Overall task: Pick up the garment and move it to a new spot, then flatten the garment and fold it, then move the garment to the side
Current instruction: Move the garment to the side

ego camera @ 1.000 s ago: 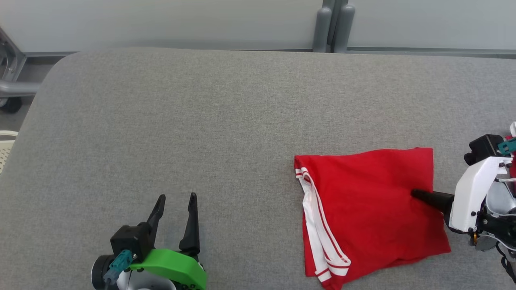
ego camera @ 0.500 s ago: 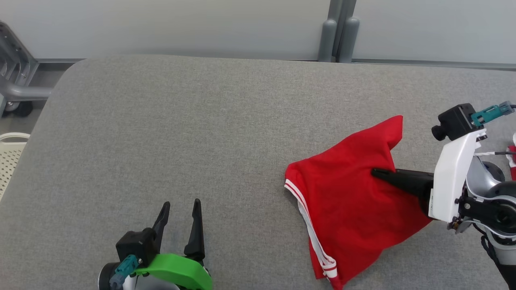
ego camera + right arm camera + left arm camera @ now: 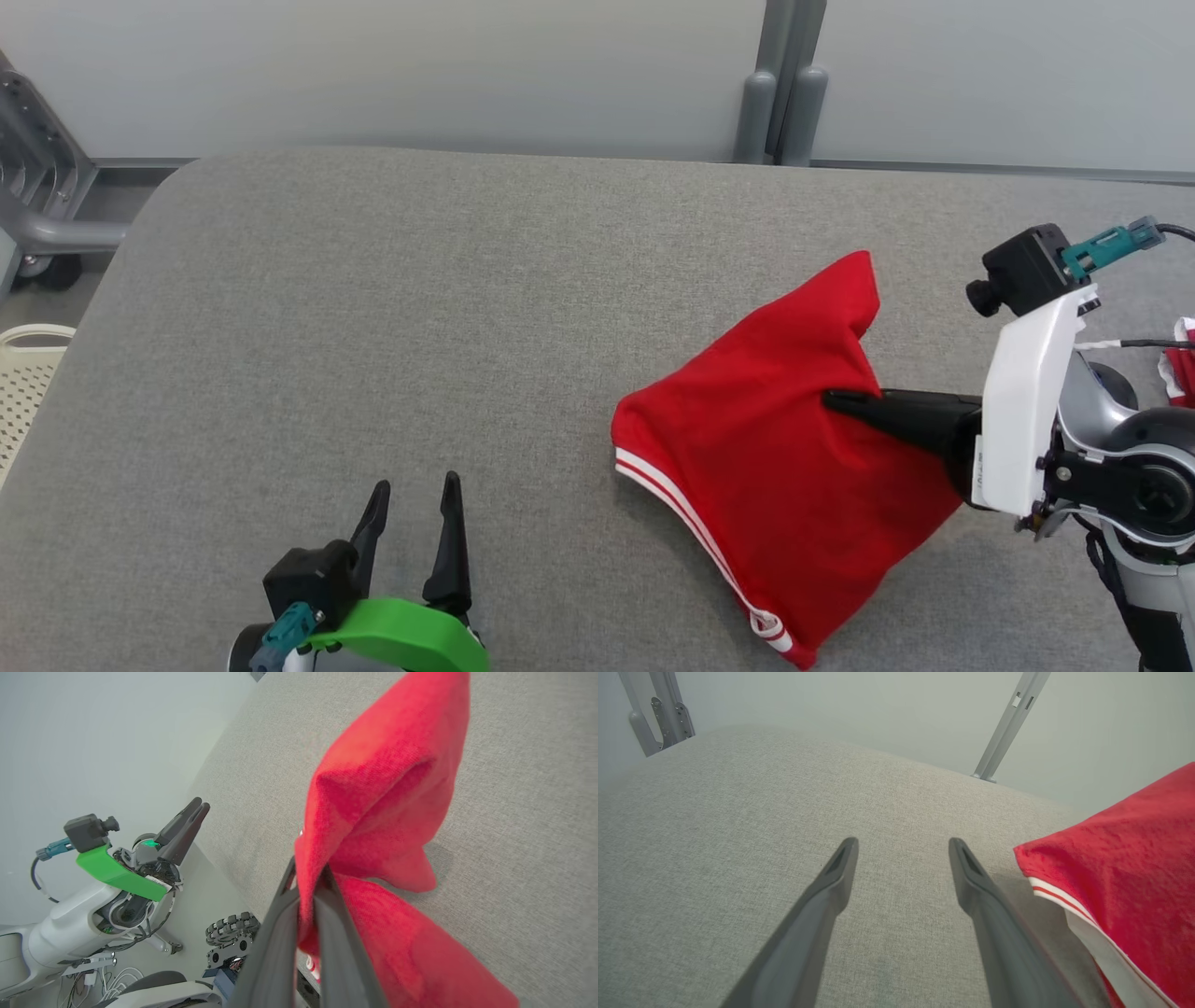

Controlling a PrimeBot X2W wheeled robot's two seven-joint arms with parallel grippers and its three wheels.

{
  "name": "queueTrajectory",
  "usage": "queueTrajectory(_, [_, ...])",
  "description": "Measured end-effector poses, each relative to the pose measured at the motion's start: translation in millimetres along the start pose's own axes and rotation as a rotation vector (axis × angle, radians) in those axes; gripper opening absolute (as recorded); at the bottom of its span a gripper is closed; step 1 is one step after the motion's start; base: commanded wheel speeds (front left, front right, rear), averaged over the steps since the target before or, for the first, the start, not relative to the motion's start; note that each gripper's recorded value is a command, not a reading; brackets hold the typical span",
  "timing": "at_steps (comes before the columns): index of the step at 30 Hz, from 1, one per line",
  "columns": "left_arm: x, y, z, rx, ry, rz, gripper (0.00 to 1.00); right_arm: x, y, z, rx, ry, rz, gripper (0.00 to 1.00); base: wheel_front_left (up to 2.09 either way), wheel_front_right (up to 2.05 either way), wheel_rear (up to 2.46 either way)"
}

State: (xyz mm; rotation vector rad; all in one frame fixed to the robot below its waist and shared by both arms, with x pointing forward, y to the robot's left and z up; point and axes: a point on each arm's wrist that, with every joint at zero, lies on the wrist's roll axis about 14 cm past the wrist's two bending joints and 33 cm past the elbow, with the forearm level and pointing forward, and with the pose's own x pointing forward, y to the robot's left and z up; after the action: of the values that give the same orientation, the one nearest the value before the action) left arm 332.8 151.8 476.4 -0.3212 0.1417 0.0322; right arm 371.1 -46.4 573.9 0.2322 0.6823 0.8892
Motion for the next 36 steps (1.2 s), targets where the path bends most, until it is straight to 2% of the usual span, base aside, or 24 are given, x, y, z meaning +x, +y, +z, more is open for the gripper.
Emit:
queueTrajectory(4, [0, -5, -4, -0.008, 0.009, -0.01, 1.0, -9, -17, 1, 0.018, -0.012, -0.07, 0.0, 0.0, 0.0, 0.0])
queueTrajectory(8, [3, -6, -7, -0.002, 0.02, -0.019, 1.0, -22, -50, -5, 0.056, -0.007, -0.184, 0.0, 0.0, 0.0, 0.0])
queueTrajectory(13, [9, -14, -12, 0.01, 0.038, -0.048, 1.0, -45, -99, -24, 0.128, -0.014, -0.354, 0.0, 0.0, 0.0, 0.0])
queueTrajectory(18, [17, -26, -18, 0.039, 0.068, -0.103, 1.0, -70, -131, -47, 0.19, -0.041, -0.477, 0.0, 0.0, 0.0, 0.0])
queueTrajectory(26, [42, -68, -19, 0.089, 0.083, -0.25, 1.0, -113, -164, -89, 0.265, -0.099, -0.643, 0.0, 0.0, 0.0, 0.0])
queueTrajectory(30, [51, -86, -23, 0.099, 0.096, -0.304, 1.0, -125, -174, -103, 0.262, -0.113, -0.702, 0.0, 0.0, 0.0, 0.0])
queueTrajectory(36, [63, -94, -31, 0.109, 0.116, -0.335, 1.0, -125, -194, -92, 0.137, -0.075, -0.764, 0.0, 0.0, 0.0, 0.0])
